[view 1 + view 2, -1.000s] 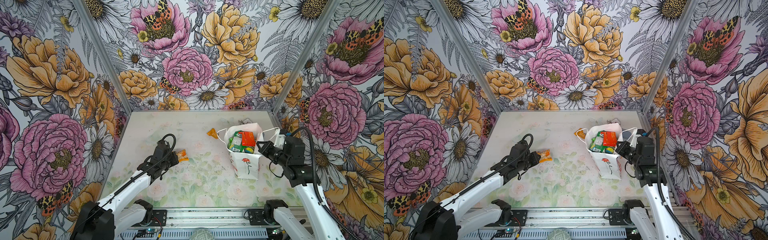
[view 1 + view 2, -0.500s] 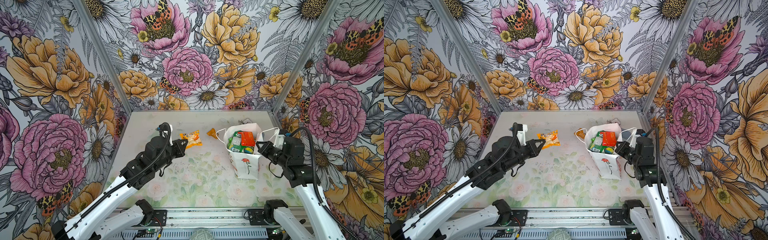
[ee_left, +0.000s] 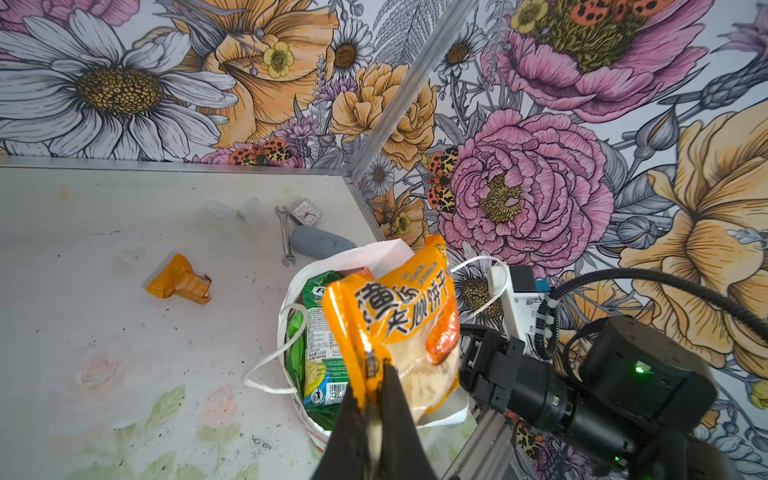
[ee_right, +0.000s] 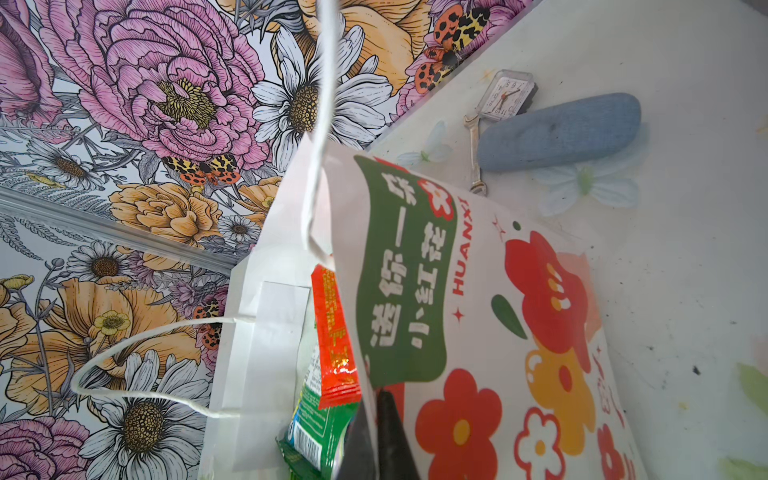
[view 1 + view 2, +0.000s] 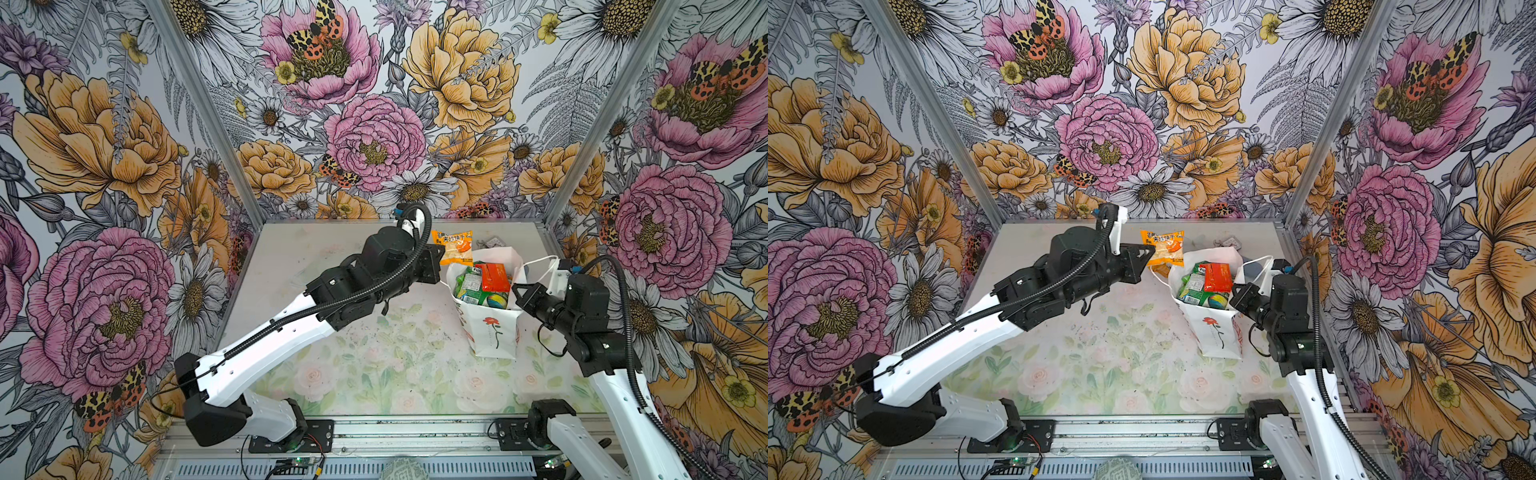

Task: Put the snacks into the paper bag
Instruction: 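Lower the orange biscuit packet into the paper bag held by the right gripper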

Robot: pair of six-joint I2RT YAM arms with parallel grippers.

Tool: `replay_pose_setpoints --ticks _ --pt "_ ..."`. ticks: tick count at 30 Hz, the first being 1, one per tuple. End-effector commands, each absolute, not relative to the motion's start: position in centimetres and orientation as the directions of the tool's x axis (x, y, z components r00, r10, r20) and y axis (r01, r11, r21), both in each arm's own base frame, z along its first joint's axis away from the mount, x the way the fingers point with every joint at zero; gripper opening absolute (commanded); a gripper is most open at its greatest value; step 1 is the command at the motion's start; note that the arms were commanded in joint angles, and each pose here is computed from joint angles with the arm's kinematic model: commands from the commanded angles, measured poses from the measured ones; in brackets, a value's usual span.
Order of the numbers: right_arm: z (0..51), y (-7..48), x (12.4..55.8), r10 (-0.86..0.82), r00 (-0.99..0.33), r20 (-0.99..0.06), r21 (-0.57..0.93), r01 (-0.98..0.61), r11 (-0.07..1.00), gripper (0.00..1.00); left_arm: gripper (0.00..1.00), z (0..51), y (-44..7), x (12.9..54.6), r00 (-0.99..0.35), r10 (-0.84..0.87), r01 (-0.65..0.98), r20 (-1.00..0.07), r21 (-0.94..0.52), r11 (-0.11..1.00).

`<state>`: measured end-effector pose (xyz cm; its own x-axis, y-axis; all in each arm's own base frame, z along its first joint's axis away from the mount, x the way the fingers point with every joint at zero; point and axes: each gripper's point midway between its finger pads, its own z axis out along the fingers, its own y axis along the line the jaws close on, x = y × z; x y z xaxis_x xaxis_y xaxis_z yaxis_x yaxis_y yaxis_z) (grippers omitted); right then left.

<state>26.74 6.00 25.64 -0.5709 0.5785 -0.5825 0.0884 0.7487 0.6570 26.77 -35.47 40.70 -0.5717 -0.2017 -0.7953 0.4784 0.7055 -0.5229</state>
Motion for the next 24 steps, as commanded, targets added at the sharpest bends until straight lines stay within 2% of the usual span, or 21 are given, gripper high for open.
replay_pose_setpoints --ticks 1,7,16,24 --pt "26.9 6.8 26.5 0.569 -0.566 -0.596 0.673 0.033 0.739 0.0 0.0 40.9 -36.6 26.9 -0.574 -0.143 0.504 -0.806 -0.486 0.714" --pt "27.0 6.7 26.5 0.568 -0.562 -0.602 0.671 0.031 0.741 0.0 0.0 39.2 -39.7 27.7 -0.62 -0.07 0.519 -0.781 -0.476 0.71" --pt "26.9 6.7 26.3 0.563 -0.563 -0.605 0.667 0.027 0.745 0.0 0.0 35.5 -42.2 29.4 -0.663 0.019 0.49 -0.748 -0.414 0.767" --pt "26.7 6.7 26.1 0.562 -0.563 -0.606 0.664 0.031 0.747 0.0 0.0 32.0 -45.8 29.1 -0.711 0.109 0.511 -0.695 -0.405 0.758"
